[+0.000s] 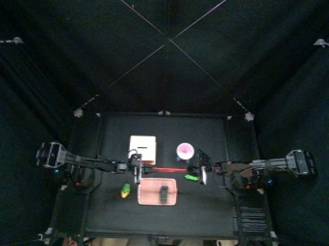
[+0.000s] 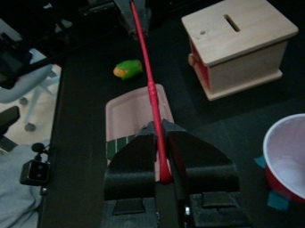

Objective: Cut sushi roll

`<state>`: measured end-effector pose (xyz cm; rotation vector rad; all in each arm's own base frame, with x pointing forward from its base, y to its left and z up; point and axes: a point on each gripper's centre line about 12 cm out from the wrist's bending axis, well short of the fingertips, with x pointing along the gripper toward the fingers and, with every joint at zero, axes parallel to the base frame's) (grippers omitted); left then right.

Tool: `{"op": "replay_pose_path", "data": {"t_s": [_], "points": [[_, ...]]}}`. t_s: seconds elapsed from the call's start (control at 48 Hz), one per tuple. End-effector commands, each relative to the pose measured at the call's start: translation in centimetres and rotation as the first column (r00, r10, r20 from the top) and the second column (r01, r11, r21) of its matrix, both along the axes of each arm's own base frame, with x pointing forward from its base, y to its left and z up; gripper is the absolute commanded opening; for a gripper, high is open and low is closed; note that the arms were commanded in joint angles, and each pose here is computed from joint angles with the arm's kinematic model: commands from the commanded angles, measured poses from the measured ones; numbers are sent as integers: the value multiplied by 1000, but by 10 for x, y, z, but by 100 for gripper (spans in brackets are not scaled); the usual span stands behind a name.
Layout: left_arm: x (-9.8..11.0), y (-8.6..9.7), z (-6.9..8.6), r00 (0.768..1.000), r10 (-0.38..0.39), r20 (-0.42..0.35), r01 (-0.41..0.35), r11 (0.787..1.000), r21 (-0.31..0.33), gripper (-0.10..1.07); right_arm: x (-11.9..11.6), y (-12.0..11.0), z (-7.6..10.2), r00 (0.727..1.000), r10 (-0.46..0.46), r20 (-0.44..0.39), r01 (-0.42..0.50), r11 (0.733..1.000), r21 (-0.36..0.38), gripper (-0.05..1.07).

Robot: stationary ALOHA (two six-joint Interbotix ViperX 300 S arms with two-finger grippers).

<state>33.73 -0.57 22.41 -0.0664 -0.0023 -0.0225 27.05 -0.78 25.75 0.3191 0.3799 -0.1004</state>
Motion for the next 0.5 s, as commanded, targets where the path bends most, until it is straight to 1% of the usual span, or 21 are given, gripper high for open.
{"op": "replay_pose_path", "data": {"t_s": [0.0,0.146,0.208,0.333,0.479], "points": [[1,-3,6,999,-25,22,25,999,27,22,-2,3,8,999,-17,-32,16,1000,-12,34],[-1,-9,2,998,-65,5,65,996,65,22,-1,12,12,999,16,-33,-16,1000,-19,34],[-2,-11,-2,996,-82,-16,83,993,80,22,-1,14,11,999,20,-35,-20,1000,-15,34],[-7,-14,-11,993,-103,-60,109,989,102,22,0,15,4,998,19,-58,-19,1000,-4,34],[-10,-14,-19,990,-103,-100,113,988,103,22,6,18,-6,995,27,-96,-28,1000,-5,34]]}}
